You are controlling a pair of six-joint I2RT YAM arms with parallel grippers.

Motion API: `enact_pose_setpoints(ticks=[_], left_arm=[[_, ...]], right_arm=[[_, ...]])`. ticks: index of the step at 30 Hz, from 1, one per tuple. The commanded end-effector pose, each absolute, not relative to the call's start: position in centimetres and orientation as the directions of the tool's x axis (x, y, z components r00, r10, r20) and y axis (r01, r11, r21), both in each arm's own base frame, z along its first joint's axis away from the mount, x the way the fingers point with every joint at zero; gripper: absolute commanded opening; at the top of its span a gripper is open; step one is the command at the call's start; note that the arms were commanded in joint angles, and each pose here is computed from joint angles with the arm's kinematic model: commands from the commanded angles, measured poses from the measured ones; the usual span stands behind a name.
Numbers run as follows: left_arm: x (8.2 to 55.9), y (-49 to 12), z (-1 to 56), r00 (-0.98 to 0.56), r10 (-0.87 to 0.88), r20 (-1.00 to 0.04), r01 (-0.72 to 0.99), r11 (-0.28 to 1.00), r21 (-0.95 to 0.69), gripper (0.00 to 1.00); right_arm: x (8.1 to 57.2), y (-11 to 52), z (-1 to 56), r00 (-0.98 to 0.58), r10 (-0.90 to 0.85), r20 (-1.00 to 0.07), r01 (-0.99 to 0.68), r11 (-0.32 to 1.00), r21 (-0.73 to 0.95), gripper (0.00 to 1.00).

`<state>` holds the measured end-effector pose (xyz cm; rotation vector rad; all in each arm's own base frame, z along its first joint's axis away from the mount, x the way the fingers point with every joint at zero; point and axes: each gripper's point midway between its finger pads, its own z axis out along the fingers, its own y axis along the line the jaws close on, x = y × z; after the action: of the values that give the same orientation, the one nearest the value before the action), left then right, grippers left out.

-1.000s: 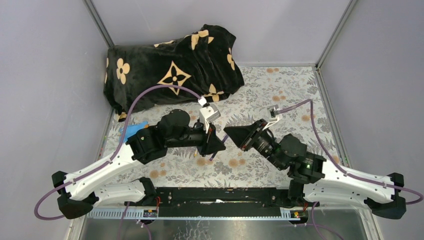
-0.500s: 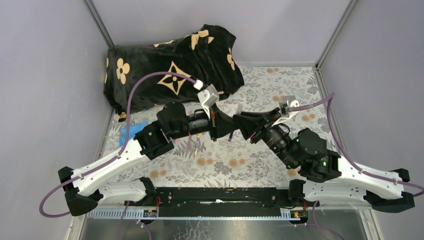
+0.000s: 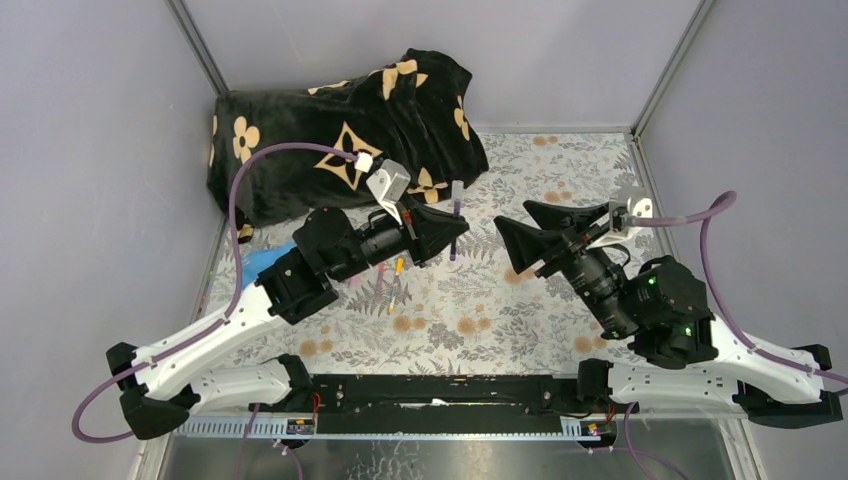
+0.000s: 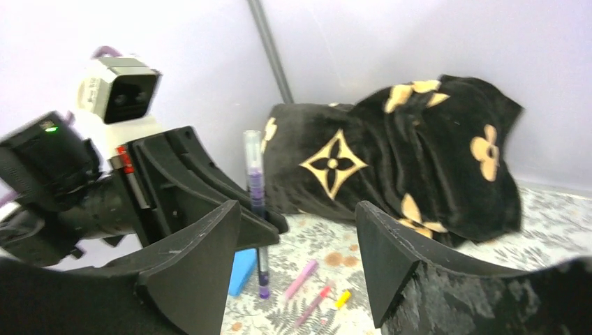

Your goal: Insert the pens into the pen caps

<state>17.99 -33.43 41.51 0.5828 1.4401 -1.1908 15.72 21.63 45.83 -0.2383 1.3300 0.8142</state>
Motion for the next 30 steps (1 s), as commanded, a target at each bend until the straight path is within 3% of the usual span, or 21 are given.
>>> enact_pose_setpoints(ticks=[1,6,11,19,27,30], left_arm=[[21.6,-30.8,37.7,-0.277,-0.253,-0.927,0.714,0.592,-0.375,0.0],[23.6,-29.2,30.6,-0.398,-0.163,-0.903,0.543,0.751,-0.375,0.0],[23.9,-28.2,25.1,-0.475,-0.115,-0.872,0.451,0.819,-0.354,0.0],[23.9,-27.6,18.9,-0.565,-0.012,-0.825,0.392,0.876,-0.281,0.0],[23.7,-27.2,12.0,-0.674,0.119,-0.729,0.349,0.921,-0.172,0.0],[23.9,-26.8,9.7,-0.701,0.151,-0.697,0.328,0.936,-0.126,0.0]], right_arm=[[17.7,20.7,41.6,-0.02,0.229,-0.973,-0.492,0.845,0.209,0.7],[19.2,20.9,35.7,-0.087,-0.026,-0.996,-0.364,0.931,0.007,0.71],[21.0,22.2,31.2,-0.167,-0.162,-0.973,-0.349,0.932,-0.095,0.74],[25.3,22.2,22.6,-0.472,-0.184,-0.862,-0.367,0.93,0.003,0.76],[26.4,19.3,15.7,-0.729,0.015,-0.684,-0.266,0.915,0.304,0.77],[26.0,19.5,15.2,-0.747,0.064,-0.662,-0.271,0.88,0.391,0.77]])
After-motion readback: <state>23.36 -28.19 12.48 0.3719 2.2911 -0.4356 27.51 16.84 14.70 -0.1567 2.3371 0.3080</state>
